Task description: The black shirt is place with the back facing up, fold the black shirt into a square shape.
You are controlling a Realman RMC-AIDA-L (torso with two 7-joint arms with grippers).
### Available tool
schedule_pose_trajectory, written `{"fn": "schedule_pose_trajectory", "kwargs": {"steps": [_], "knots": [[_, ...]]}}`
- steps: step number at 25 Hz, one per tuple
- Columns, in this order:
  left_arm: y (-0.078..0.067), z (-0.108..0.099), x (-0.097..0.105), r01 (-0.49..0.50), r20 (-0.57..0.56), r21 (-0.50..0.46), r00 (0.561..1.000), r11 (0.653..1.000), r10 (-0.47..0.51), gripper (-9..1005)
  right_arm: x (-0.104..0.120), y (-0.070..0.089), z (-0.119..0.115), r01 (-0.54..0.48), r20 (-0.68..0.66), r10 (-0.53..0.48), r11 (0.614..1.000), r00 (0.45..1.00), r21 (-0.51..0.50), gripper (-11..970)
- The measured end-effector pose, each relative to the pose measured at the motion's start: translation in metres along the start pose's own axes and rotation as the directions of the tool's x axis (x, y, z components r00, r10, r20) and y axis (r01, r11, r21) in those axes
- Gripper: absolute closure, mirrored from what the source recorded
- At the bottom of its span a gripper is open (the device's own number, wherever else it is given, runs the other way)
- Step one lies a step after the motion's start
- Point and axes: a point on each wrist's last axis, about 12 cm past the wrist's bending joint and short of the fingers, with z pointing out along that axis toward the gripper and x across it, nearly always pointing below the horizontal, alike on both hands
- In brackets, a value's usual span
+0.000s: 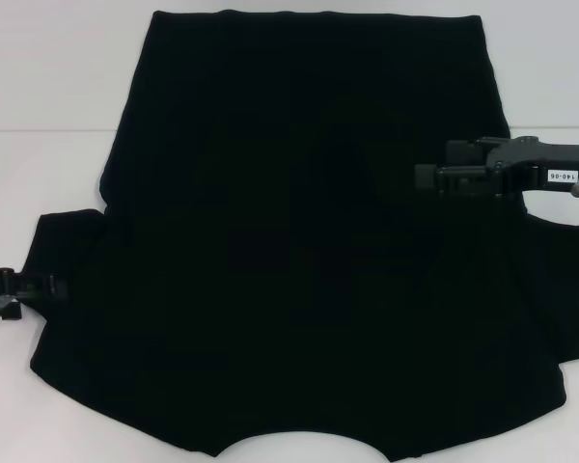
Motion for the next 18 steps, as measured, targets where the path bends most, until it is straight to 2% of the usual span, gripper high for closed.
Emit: {"fn": "schedule_pose_trajectory", "kwargs": {"steps": [18], "knots": [[-0.0006, 0.005, -0.0001, -0.003, -0.014, -0.007, 1.0, 1.0, 0.003, 121, -0.0007, -0.0009, -0.0012, -0.003, 0.006, 0.003, 1.0, 1.0, 0.004, 44]]}}
